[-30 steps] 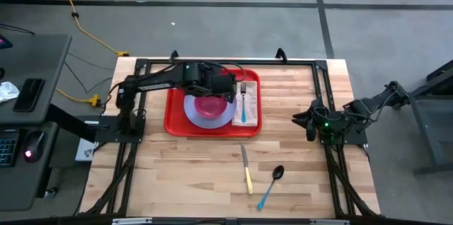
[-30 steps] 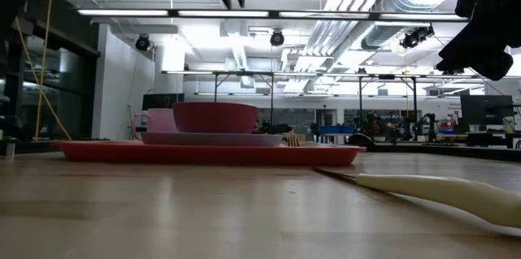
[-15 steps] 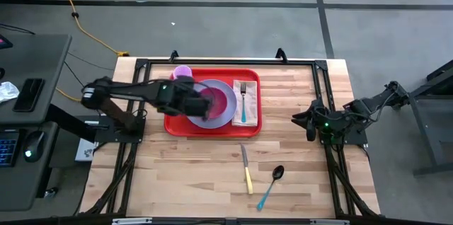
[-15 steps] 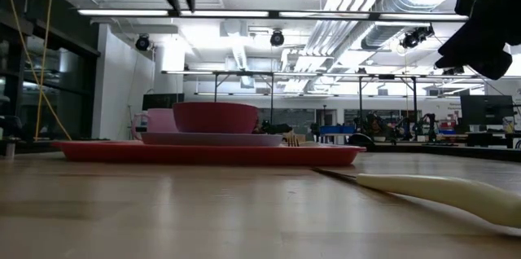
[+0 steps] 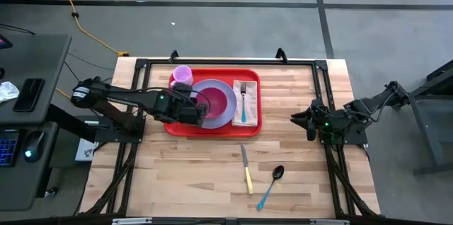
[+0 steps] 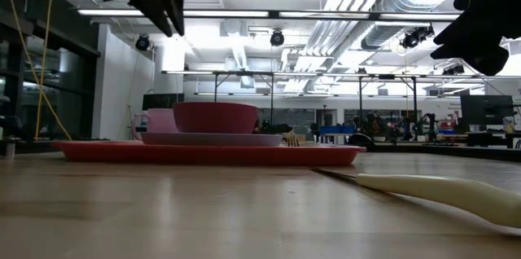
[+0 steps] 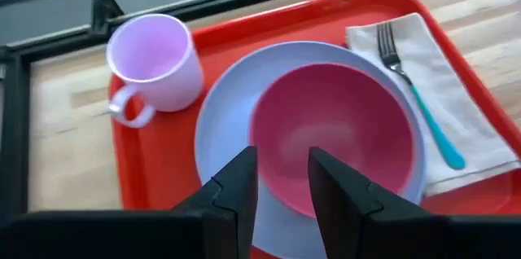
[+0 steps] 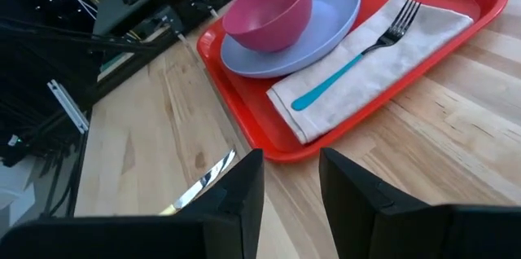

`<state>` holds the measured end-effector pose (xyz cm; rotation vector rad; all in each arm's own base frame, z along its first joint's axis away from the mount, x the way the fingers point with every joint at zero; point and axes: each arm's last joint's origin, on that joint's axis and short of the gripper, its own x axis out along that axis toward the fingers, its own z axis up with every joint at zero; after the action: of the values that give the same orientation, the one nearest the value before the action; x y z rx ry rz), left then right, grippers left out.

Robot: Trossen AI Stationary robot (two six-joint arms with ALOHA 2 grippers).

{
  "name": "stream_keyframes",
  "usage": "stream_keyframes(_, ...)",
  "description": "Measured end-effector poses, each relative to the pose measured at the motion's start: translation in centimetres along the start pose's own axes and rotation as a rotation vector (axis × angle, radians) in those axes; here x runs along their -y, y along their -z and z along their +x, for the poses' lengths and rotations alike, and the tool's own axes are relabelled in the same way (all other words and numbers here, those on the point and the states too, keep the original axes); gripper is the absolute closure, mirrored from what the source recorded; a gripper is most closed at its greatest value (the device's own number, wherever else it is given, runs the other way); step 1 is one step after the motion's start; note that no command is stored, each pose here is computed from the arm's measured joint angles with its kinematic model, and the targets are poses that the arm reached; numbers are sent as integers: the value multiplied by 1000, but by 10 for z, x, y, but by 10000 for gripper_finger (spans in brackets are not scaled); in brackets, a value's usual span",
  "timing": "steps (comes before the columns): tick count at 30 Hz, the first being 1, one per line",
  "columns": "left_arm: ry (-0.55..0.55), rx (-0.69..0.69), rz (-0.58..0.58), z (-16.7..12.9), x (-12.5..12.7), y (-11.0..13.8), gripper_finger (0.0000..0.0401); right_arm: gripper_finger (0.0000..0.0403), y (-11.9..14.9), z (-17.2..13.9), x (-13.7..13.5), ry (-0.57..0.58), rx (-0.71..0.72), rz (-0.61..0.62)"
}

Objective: Set up tray
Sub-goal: Put the blue spoon on the white table napkin to the left of the blue fork

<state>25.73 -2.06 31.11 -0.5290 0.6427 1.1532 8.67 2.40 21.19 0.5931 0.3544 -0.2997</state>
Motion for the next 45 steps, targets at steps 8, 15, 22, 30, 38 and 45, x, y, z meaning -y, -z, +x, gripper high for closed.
stream_keyframes(8, 97, 109, -115, -5, -34, 1, 261, 304, 0, 1, 0, 6, -3, -3)
stream_keyframes(15, 219, 146, -172, -1, -63, 11, 261, 304, 1, 2, -1, 13, -10, -17)
stream_keyframes(22, 203, 145, -212, 15, -87, 27, 261, 304, 0, 4, -2, 35, 16, -52)
stream_keyframes(30, 317, 119, -213, 33, -102, 25, 261, 304, -1, 4, -1, 70, 49, -58)
stream_keyframes(38, 435, 110, -85, 53, -109, 7, 261, 304, -2, 4, 1, 126, 102, -66)
stream_keyframes(45, 403, 137, -73, 56, -119, 1, 261, 304, -2, 4, 1, 130, 99, -71)
